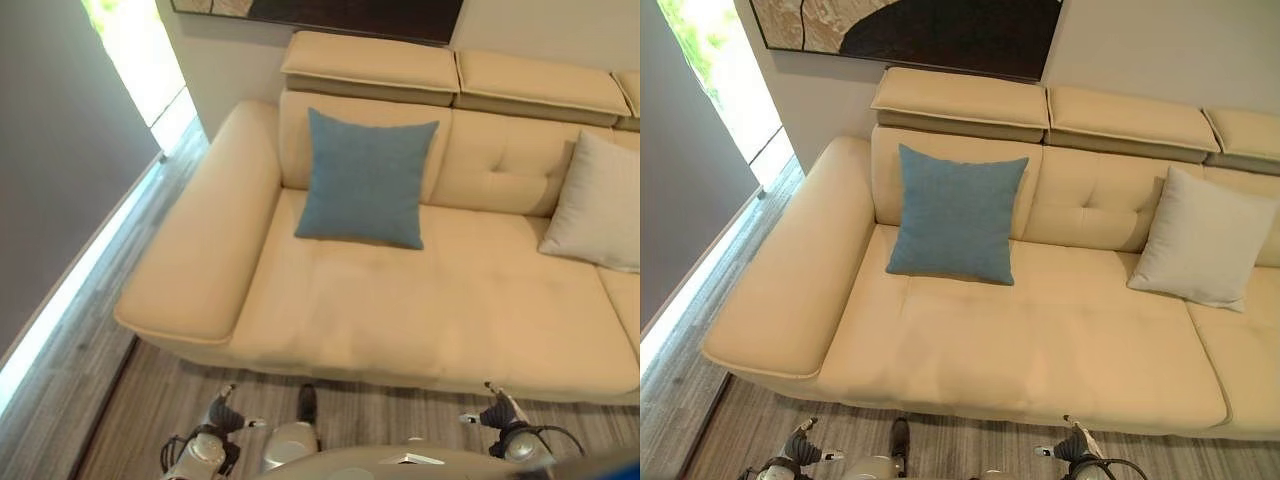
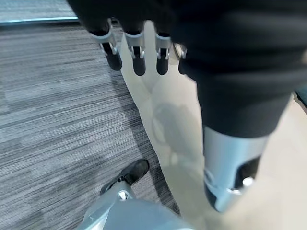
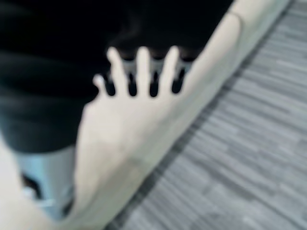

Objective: Pick up all the scattered cushions and arrange them neatly on the sofa.

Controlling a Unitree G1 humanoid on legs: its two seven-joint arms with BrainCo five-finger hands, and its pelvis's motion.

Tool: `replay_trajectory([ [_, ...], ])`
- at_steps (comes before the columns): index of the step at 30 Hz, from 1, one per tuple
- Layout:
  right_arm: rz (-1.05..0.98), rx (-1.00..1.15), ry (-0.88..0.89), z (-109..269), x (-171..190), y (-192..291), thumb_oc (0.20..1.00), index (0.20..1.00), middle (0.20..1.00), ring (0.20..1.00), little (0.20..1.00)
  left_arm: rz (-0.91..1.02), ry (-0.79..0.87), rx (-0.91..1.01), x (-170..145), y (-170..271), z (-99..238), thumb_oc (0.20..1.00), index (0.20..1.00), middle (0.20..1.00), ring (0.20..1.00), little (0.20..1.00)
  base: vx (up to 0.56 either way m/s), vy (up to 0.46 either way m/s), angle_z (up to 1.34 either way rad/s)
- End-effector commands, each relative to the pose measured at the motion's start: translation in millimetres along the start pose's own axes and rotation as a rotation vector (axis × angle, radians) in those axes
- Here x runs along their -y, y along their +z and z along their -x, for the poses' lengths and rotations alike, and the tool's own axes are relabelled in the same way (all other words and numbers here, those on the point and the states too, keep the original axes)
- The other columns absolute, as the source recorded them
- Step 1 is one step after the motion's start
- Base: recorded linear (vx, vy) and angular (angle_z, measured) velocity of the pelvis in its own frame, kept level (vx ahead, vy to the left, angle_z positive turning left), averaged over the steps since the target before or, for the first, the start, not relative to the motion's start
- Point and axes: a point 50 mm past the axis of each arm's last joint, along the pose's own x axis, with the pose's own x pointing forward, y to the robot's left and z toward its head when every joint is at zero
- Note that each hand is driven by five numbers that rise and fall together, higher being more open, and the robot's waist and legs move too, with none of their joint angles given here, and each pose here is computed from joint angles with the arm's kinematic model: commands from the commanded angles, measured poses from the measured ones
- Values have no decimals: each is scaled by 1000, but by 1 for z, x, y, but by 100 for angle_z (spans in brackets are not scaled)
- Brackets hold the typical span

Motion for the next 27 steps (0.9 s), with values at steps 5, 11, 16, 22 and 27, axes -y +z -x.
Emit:
replay_trajectory([
  [5, 23, 19, -84, -8, 33, 2, 1000, 1000, 1000, 1000, 1000, 45, -17, 115, 11, 41, -8, 1000, 1000, 1000, 1000, 1000, -198, -17, 22],
  [11, 14, -59, -50, -4, 24, -16, 1000, 1000, 1000, 1000, 1000, 35, -55, 120, 23, 44, -7, 1000, 1000, 1000, 1000, 1000, -35, 98, 27],
  [16, -41, -92, -24, -1, 14, -19, 1000, 1000, 1000, 1000, 1000, 18, -68, 106, 27, 41, -6, 1000, 1000, 1000, 1000, 1000, -9, 111, -4],
  [22, -90, -147, 31, 4, 0, -29, 1000, 1000, 1000, 1000, 1000, 44, -65, 26, 27, 22, -3, 1000, 1000, 1000, 1000, 1000, 15, 59, -9],
  [27, -106, -176, 54, 7, -7, -34, 1000, 1000, 1000, 1000, 1000, 39, -80, 2, 28, 17, -2, 1000, 1000, 1000, 1000, 1000, 0, 0, 0],
])
